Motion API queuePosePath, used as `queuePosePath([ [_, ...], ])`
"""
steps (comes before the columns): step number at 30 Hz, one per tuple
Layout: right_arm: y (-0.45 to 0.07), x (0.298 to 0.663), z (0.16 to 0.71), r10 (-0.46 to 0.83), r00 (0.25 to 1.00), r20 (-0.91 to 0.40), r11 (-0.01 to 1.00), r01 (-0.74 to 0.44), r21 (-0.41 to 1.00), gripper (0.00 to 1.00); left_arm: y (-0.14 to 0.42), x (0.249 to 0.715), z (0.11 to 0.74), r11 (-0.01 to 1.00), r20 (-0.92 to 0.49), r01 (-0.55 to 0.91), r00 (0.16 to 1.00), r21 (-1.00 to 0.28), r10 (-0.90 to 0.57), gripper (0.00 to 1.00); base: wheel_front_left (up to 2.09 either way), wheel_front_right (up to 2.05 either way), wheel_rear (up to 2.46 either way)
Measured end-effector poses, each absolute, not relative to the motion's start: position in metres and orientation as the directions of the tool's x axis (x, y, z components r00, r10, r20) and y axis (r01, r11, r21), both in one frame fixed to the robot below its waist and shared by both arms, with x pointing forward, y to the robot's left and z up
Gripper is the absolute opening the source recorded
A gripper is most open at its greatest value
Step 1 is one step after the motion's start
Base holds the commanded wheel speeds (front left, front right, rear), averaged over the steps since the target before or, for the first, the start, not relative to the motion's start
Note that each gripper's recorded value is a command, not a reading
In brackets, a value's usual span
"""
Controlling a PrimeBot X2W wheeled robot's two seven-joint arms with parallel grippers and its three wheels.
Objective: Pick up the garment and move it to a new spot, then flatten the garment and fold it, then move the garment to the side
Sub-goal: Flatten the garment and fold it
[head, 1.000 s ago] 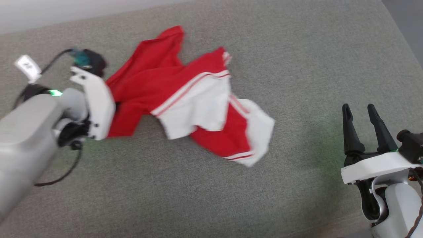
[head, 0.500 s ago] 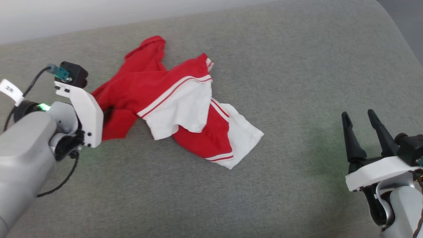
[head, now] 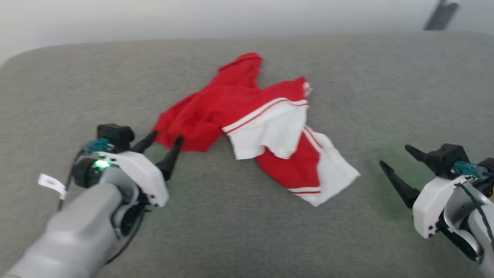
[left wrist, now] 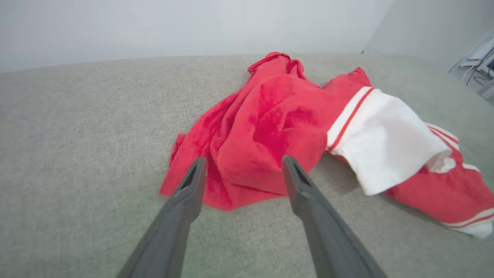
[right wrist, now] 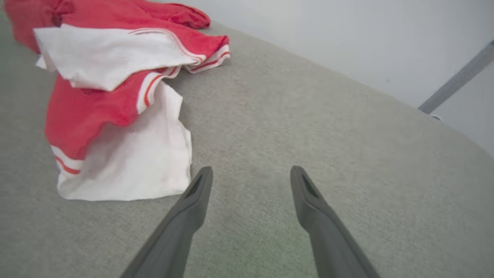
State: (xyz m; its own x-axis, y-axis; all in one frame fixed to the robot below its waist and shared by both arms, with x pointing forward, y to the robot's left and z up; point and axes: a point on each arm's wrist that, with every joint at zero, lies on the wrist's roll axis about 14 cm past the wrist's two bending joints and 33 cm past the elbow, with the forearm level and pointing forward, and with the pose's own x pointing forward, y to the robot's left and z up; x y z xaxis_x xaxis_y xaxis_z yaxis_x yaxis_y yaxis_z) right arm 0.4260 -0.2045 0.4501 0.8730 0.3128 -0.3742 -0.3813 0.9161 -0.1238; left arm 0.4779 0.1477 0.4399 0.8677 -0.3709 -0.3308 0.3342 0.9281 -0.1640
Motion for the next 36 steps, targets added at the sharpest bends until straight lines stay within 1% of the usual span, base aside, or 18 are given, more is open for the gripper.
queuePosePath([
  [1, -0.199, 0.427, 0.446, 0.334, 0.850, -0.407, 0.903, -0.412, -0.121, 1.00, 0.149, 0.473, 0.441, 0.933, -0.321, 0.316, 0.877, -0.174, -0.357, 1.00, 0.00, 0.00, 0.00],
  [5, -0.177, 0.432, 0.433, 0.399, 0.749, -0.529, 0.836, -0.534, -0.124, 1.00, 0.157, 0.463, 0.478, 0.948, -0.167, 0.248, 0.945, -0.199, -0.282, 1.00, 0.00, 0.00, 0.00],
  [10, -0.159, 0.438, 0.418, 0.423, 0.623, -0.658, 0.769, -0.631, -0.103, 1.00, 0.183, 0.414, 0.469, 0.972, -0.130, 0.119, 0.981, -0.204, -0.147, 1.00, 0.00, 0.00, 0.00],
  [13, -0.155, 0.439, 0.408, 0.408, 0.549, -0.729, 0.739, -0.668, -0.090, 1.00, 0.193, 0.397, 0.481, 0.977, -0.065, 0.063, 0.995, -0.204, -0.078, 1.00, 0.00, 0.00, 0.00],
  [15, -0.152, 0.443, 0.402, 0.397, 0.511, -0.763, 0.727, -0.682, -0.078, 1.00, 0.199, 0.383, 0.478, 0.982, -0.062, 0.031, 0.997, -0.186, -0.043, 1.00, 0.00, 0.00, 0.00],
  [17, -0.146, 0.443, 0.395, 0.391, 0.467, -0.794, 0.708, -0.703, -0.065, 1.00, 0.202, 0.373, 0.472, 0.980, -0.068, -0.001, 0.998, -0.199, -0.013, 1.00, 0.00, 0.00, 0.00],
  [22, -0.139, 0.444, 0.376, 0.367, 0.372, -0.853, 0.684, -0.729, -0.024, 1.00, 0.211, 0.366, 0.468, 0.974, -0.063, -0.057, 0.997, -0.218, 0.044, 1.00, 0.00, 0.00, 0.00],
  [23, -0.139, 0.445, 0.374, 0.362, 0.359, -0.860, 0.683, -0.730, -0.017, 0.82, 0.213, 0.366, 0.468, 0.974, -0.060, -0.067, 0.997, -0.217, 0.056, 1.00, 0.00, 0.00, 0.00],
  [24, -0.139, 0.445, 0.371, 0.358, 0.347, -0.867, 0.680, -0.733, -0.012, 0.44, 0.215, 0.366, 0.467, 0.973, -0.060, -0.075, 0.996, -0.221, 0.063, 1.00, 0.00, 0.00, 0.00],
  [25, -0.138, 0.445, 0.369, 0.358, 0.339, -0.870, 0.675, -0.738, -0.010, 0.00, 0.216, 0.365, 0.465, 0.971, -0.065, -0.082, 0.995, -0.223, 0.069, 1.00, 0.00, 0.00, 0.00],
  [28, -0.140, 0.448, 0.367, 0.364, 0.338, -0.868, 0.697, -0.717, 0.013, 0.00, 0.217, 0.365, 0.461, 0.971, -0.071, -0.090, 0.995, -0.223, 0.076, 1.00, 0.00, 0.00, 0.00],
  [31, -0.148, 0.451, 0.370, 0.368, 0.365, -0.855, 0.727, -0.686, 0.020, 0.00, 0.216, 0.367, 0.459, 0.971, -0.073, -0.088, 0.995, -0.224, 0.073, 1.00, 0.00, 0.00, 0.00],
  [33, -0.157, 0.456, 0.374, 0.368, 0.404, -0.837, 0.757, -0.653, 0.018, 0.00, 0.214, 0.370, 0.458, 0.971, -0.072, -0.078, 0.995, -0.224, 0.063, 1.00, 0.00, 0.00, 0.00],
  [34, -0.166, 0.461, 0.379, 0.358, 0.437, -0.825, 0.779, -0.627, 0.006, 0.00, 0.213, 0.371, 0.458, 0.971, -0.071, -0.074, 0.996, -0.228, 0.059, 1.00, 0.00, 0.00, 0.00],
  [36, -0.198, 0.470, 0.388, 0.304, 0.503, -0.809, 0.835, -0.549, -0.029, 0.00, 0.207, 0.375, 0.458, 0.971, -0.067, -0.058, 0.997, -0.233, 0.043, 1.00, 0.00, 0.00, 0.00],
])
